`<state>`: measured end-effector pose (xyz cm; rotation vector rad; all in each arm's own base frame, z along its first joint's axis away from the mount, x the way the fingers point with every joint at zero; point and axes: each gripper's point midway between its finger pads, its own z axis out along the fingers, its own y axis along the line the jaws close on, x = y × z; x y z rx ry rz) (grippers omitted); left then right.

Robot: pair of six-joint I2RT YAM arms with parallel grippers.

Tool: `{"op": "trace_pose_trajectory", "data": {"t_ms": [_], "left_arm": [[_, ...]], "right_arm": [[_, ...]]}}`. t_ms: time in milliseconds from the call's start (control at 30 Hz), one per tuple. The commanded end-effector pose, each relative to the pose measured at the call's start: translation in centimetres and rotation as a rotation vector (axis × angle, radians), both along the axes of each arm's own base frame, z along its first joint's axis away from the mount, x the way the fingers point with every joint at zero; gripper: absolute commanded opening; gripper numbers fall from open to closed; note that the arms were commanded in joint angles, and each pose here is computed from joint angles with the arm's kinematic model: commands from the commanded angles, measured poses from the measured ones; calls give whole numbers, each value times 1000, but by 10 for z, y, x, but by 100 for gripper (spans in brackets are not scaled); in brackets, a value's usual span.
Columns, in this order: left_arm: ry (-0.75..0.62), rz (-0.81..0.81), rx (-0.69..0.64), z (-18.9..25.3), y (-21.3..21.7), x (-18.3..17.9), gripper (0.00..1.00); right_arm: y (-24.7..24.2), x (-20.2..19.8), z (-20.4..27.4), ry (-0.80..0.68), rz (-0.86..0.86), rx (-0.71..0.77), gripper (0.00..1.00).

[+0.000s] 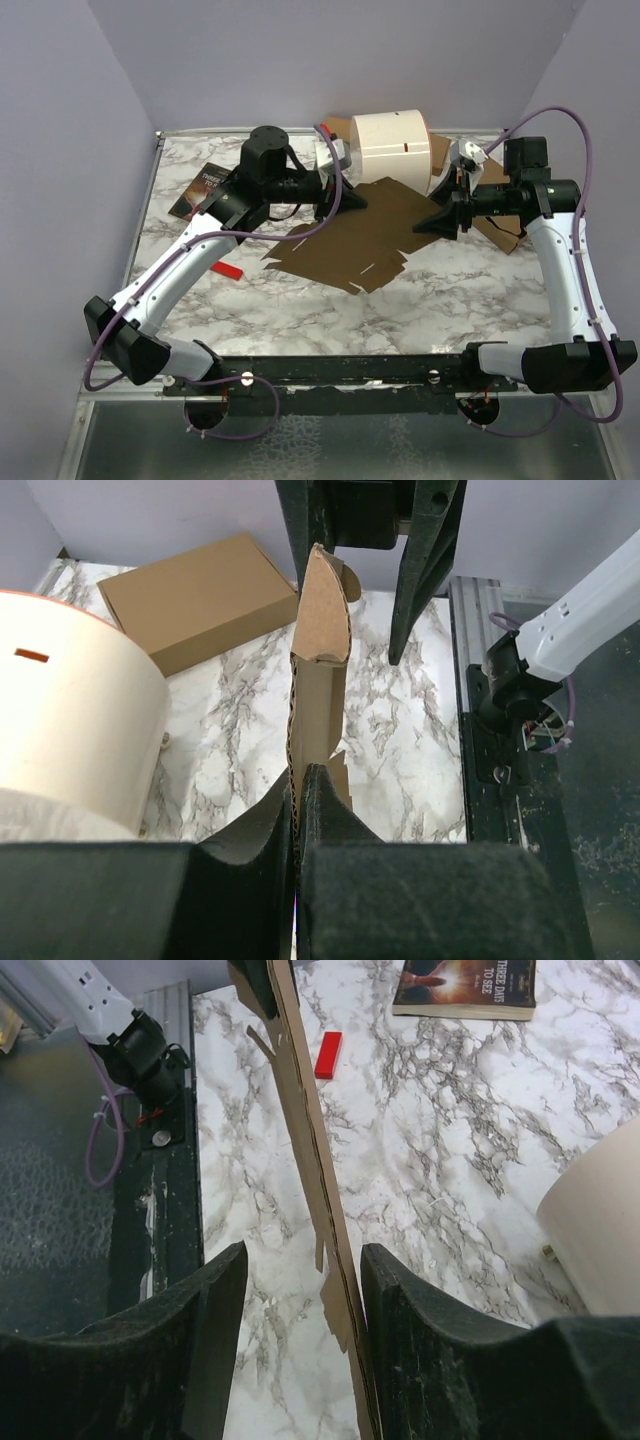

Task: Fold the paper box

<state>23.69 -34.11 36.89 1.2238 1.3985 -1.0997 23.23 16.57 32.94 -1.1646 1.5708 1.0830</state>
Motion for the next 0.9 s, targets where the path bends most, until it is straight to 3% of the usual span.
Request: {"op": "trace_pose_trajectory", "data": {"t_ms": [0,167,333,867], "left_arm": [[-58,-2,-78,27,19,-1,0],[-46,-4,-122,31,33,0,0],[-45,1,-140,34,42,2,0],[-16,-5,-174,31,48,5,0]], "right_arm": [[2,-5,6,-34,4,21,50],[1,-4,4,-31,-2,27,49],[3,-6,6,-24,15,49,39],[7,-11,3,13,58,104,34]]}}
